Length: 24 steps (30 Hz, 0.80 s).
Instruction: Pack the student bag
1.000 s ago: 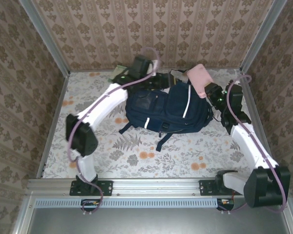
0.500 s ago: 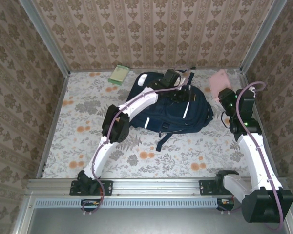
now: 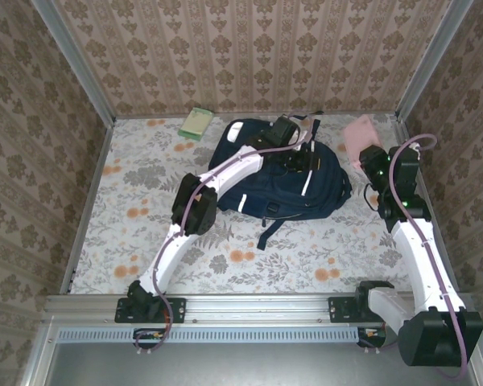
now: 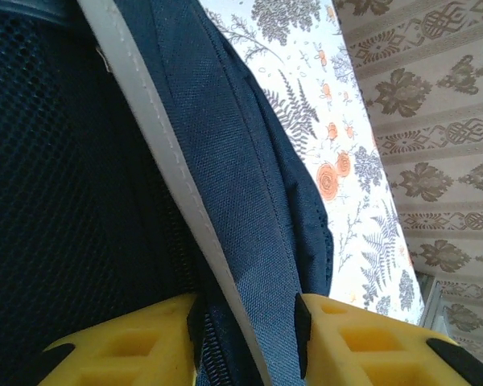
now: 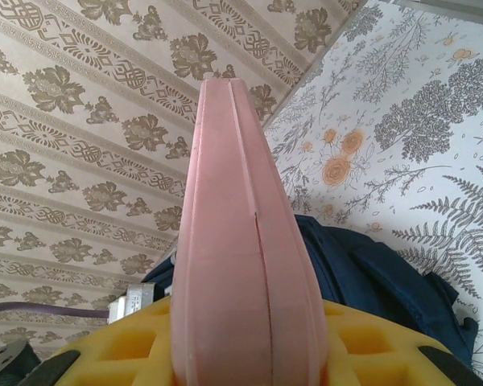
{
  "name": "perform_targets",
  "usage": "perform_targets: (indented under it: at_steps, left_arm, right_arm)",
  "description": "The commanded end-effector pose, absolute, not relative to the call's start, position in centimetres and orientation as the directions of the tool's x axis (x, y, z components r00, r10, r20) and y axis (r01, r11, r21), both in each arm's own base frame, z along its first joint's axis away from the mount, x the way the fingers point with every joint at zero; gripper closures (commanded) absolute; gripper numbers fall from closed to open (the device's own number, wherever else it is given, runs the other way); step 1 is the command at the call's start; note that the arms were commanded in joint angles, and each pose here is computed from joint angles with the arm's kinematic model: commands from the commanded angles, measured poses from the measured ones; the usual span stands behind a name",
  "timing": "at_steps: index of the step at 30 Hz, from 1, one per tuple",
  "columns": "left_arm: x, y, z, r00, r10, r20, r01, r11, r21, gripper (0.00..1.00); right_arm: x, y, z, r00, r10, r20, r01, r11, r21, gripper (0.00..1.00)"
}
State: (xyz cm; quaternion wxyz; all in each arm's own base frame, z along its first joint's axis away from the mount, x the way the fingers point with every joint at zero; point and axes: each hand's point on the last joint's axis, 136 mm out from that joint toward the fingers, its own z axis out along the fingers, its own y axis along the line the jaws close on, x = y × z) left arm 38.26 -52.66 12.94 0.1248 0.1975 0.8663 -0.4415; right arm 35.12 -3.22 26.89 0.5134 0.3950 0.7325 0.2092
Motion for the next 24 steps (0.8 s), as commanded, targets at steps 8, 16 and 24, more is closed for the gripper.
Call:
perform_targets:
  at_steps: [8,16,24]
  left_arm:
    - [37.6,-53.8,12.6,-0.893,0.258,-0.368,0.449,0.501,-0.74,0.94]
    - [38.6,-51.1,20.5,-0.857,0.224,-0.465,0.514,0.448,-0.732,1.0]
    - [38.6,-44.8,31.2,-0.843,0.155,-0.515,0.534,0.354,-0.768,1.0]
  right_arm:
    - [35.6,-2.8,27.7,-0.144,0.803,-0.578,0.313,0.591,0.743,0.73]
    - [34.3,-4.1,28.4,-0.095,0.778,-0.621,0.361,0.608,0.707,0.74]
    - [33.6,-5.2,27.4,-0.071,0.764,-0.641,0.424,0.605,0.674,0.74]
